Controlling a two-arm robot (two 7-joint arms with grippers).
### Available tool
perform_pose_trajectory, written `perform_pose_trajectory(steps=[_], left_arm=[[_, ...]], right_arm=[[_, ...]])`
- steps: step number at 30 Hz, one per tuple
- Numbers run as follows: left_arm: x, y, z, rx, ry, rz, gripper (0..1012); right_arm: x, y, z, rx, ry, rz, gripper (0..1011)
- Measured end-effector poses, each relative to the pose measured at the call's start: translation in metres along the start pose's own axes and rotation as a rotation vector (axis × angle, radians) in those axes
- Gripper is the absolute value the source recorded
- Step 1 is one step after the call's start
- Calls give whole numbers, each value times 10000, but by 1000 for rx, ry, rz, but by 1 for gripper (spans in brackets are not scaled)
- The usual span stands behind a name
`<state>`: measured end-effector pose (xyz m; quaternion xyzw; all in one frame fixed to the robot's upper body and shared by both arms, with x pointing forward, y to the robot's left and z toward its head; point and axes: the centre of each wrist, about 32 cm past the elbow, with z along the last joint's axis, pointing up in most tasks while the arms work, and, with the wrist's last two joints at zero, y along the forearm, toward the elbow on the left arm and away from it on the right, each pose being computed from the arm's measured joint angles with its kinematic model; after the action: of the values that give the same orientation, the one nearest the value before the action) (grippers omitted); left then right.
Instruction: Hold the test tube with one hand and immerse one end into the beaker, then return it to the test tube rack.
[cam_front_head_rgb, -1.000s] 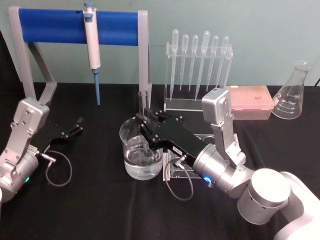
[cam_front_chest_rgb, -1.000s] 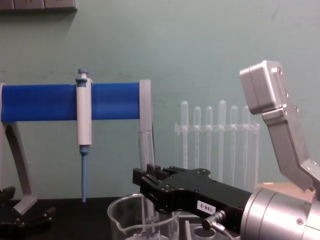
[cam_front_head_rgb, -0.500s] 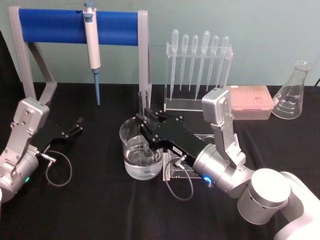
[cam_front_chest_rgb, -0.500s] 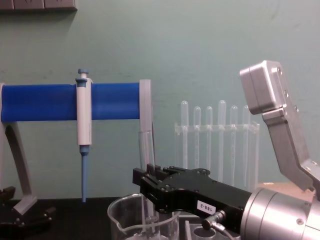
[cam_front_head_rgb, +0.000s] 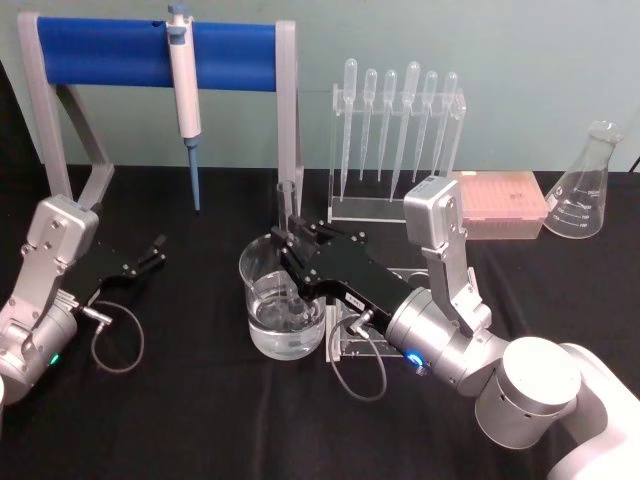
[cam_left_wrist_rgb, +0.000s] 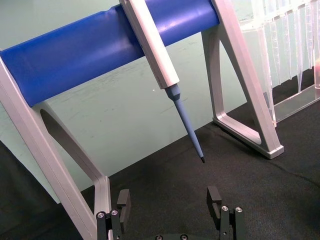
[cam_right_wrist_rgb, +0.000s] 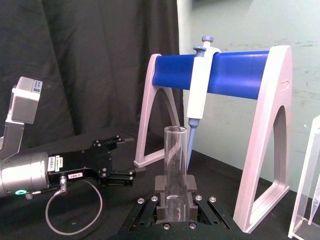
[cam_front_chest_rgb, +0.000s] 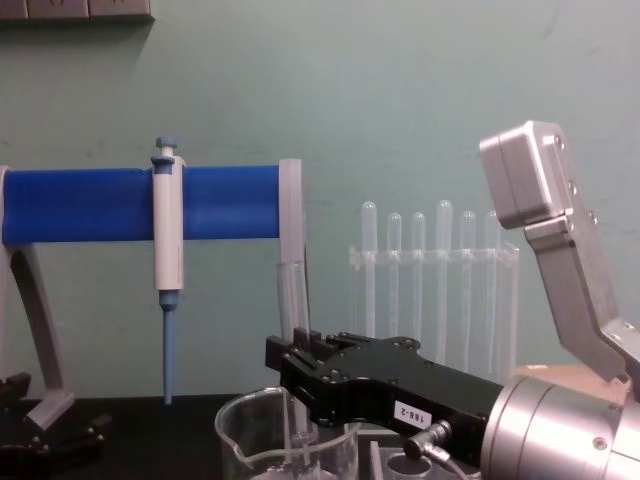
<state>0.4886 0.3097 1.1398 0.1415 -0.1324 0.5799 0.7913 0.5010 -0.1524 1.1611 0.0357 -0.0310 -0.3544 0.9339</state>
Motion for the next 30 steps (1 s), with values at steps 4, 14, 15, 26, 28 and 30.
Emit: perform_pose_trajectory(steps=[4,14,15,26,28,30], left_arm=[[0,0,0,0,0,0,1000],[0,0,0,0,0,0,1000],[0,0,0,0,0,0,1000],[0,0,0,0,0,0,1000],[0,0,0,0,0,0,1000],[0,0,0,0,0,0,1000]], right_arm=[[0,0,0,0,0,0,238],[0,0,0,0,0,0,238],[0,0,0,0,0,0,238],[0,0,0,0,0,0,238],[0,0,0,0,0,0,238],[0,0,0,0,0,0,238]])
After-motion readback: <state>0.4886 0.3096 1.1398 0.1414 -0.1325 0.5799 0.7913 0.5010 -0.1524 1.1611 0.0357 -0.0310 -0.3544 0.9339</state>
